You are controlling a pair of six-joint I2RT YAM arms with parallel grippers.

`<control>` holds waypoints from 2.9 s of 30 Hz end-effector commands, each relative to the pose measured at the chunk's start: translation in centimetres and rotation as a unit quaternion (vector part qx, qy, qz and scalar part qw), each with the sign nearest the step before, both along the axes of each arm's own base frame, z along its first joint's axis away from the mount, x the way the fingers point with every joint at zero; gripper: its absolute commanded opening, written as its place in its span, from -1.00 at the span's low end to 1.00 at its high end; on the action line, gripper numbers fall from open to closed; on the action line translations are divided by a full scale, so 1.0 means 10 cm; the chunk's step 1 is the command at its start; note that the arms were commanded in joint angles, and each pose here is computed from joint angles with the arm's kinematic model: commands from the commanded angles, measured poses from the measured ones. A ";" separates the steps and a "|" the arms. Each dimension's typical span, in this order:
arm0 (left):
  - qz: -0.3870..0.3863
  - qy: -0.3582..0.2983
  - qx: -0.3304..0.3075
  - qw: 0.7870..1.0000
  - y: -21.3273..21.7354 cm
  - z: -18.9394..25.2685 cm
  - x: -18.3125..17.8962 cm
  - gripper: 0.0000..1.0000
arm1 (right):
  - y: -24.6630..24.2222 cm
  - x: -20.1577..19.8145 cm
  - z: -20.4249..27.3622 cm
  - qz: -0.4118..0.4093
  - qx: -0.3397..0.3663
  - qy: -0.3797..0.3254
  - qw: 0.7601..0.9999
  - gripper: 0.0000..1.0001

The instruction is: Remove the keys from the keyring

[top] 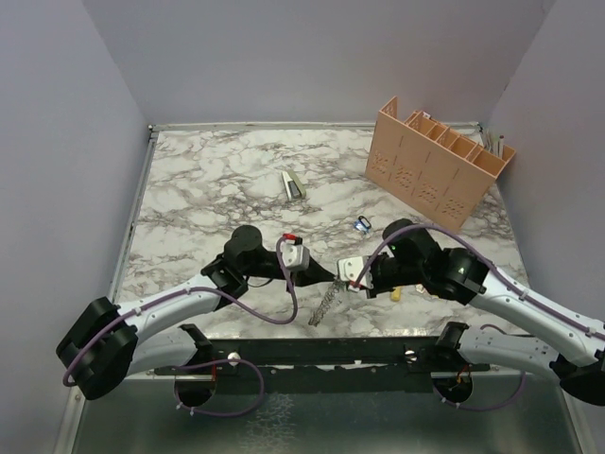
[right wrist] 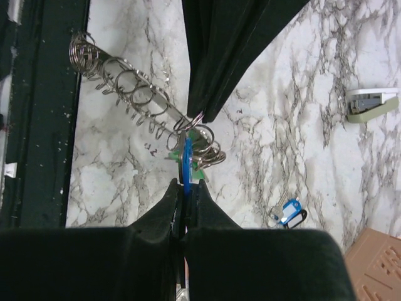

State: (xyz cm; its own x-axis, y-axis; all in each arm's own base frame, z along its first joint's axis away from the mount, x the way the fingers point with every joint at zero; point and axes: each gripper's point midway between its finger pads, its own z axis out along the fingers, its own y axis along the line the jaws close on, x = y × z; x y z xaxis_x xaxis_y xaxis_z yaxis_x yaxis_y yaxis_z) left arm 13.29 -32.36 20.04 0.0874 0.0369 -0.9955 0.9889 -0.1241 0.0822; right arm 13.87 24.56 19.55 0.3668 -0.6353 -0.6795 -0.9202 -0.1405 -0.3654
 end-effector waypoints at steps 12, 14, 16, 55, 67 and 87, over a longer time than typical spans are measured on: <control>0.142 0.121 -0.080 0.979 0.00 0.31 0.36 -1.00 | -0.02 0.30 -0.07 -0.034 0.030 -0.106 0.993 -0.99; 0.147 0.141 -0.092 0.975 0.00 0.34 0.36 -1.00 | 0.00 0.33 -0.10 -0.035 0.024 -0.108 0.993 -0.99; 0.164 0.160 -0.108 0.967 0.03 0.37 0.39 -1.00 | 0.01 0.36 -0.12 -0.038 0.021 -0.110 0.993 -0.99; 0.242 0.264 -0.252 0.899 0.34 0.52 0.36 -1.00 | -0.03 0.65 0.25 -0.113 0.058 -0.168 0.978 -0.99; 0.306 0.222 -0.206 0.903 0.53 0.24 0.45 -1.00 | -0.17 0.88 0.35 -0.243 0.073 -0.145 0.956 -0.99; 0.404 0.129 -0.159 0.892 0.98 0.16 0.55 -1.00 | -0.35 1.37 -0.73 -0.523 0.045 0.071 0.848 -0.99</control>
State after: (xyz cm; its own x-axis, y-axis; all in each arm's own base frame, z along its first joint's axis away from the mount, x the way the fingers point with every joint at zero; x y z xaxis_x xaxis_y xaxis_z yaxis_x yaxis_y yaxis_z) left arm 18.46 -23.23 21.54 -0.1088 -0.3088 -0.9449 0.7525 0.5955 -0.2812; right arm 24.96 22.22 13.54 -0.3442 -0.6095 -0.7142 -0.6692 0.6928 -0.2687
